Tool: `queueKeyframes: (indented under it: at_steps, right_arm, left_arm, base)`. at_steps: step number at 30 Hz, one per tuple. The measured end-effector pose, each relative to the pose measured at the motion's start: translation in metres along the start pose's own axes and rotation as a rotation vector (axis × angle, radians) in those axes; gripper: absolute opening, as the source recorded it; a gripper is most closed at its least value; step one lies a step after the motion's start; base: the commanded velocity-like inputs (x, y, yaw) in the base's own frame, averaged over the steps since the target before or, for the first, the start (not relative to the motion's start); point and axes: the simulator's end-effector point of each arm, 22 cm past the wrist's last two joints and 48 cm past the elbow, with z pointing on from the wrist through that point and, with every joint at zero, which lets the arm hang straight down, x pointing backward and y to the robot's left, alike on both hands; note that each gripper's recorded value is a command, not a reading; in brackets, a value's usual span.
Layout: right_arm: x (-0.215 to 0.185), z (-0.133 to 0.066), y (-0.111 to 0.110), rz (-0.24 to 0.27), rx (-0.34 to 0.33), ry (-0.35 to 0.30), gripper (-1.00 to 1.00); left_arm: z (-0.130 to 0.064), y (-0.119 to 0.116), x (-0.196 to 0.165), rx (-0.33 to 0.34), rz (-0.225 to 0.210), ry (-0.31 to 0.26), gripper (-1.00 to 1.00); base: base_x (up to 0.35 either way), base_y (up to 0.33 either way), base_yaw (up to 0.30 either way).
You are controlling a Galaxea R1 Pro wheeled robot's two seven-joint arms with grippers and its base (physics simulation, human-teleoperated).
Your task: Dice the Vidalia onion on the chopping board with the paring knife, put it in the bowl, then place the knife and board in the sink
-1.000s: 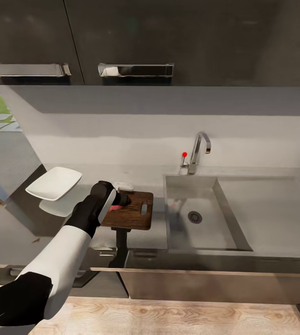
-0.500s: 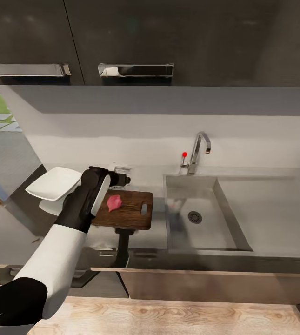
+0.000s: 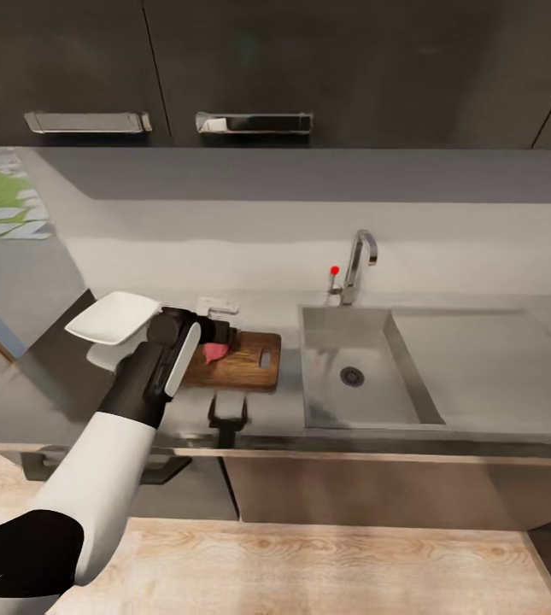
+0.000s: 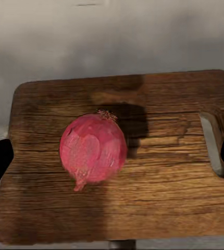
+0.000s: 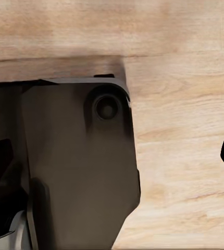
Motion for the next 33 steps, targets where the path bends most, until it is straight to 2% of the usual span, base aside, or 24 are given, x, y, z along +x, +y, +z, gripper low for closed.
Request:
queueKeyframes:
  at_steps: [7, 33]
  right_arm:
    - [0.000, 0.000, 0.000, 0.000, 0.000, 0.000, 1.00]
    - [0.000, 0.000, 0.000, 0.001, -0.002, -0.001, 1.00]
  left_arm:
    - [0.003, 0.001, 0.005, -0.002, 0.000, 0.014, 1.00]
    - [0.026, 0.000, 0.050, -0.004, 0.005, 0.130, 1.00]
  base:
    - [-0.335, 0.000, 0.000]
    - [-0.335, 0.000, 0.000]
